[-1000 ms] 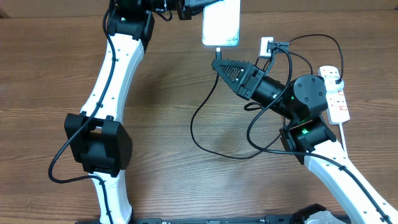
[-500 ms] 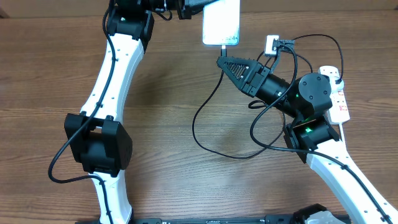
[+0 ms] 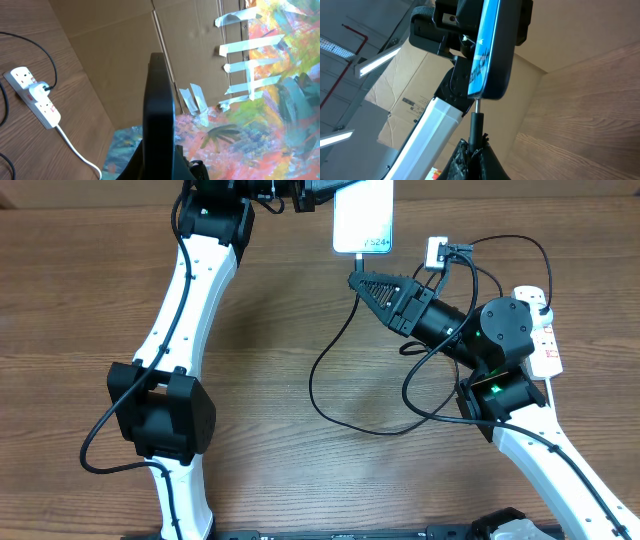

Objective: Plug charger to phone and switch on socket
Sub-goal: 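Push the connector up into the phone's bottom port with the right gripper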

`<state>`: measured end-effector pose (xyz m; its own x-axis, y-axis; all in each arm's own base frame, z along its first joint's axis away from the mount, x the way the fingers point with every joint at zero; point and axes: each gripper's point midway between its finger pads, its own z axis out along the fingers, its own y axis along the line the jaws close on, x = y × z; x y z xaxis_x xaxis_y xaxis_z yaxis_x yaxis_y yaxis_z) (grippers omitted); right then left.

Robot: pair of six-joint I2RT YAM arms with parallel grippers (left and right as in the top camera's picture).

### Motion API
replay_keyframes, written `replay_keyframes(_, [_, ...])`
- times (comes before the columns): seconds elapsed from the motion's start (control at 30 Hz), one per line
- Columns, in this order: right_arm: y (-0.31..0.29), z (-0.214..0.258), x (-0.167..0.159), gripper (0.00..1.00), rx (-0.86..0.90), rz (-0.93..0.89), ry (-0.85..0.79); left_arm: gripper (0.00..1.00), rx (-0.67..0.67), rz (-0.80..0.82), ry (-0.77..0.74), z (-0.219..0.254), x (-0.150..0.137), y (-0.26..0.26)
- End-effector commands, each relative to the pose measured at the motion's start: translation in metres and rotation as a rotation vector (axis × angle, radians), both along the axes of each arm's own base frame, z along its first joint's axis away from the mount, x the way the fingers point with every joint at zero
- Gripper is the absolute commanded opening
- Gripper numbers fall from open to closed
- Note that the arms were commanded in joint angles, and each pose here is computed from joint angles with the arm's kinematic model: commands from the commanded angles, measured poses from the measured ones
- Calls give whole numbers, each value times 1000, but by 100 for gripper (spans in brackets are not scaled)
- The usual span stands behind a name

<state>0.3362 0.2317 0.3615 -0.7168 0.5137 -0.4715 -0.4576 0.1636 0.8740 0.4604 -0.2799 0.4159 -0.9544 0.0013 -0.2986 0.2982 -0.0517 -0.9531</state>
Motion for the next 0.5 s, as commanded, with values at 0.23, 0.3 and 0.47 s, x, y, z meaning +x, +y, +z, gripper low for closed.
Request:
replay_keyframes(0.23, [-9,3,11,4,10,-57,-7,4,-9,-20,-60,14,-11,-4])
replay_keyframes(0.3, [-11,3,12,4,11,-64,-5,4,-9,-19,-60,14,-11,-4])
replay_keyframes(0.47, [-17,4,16,4,19,-78,5,4,-9,-20,-60,14,-11,-4])
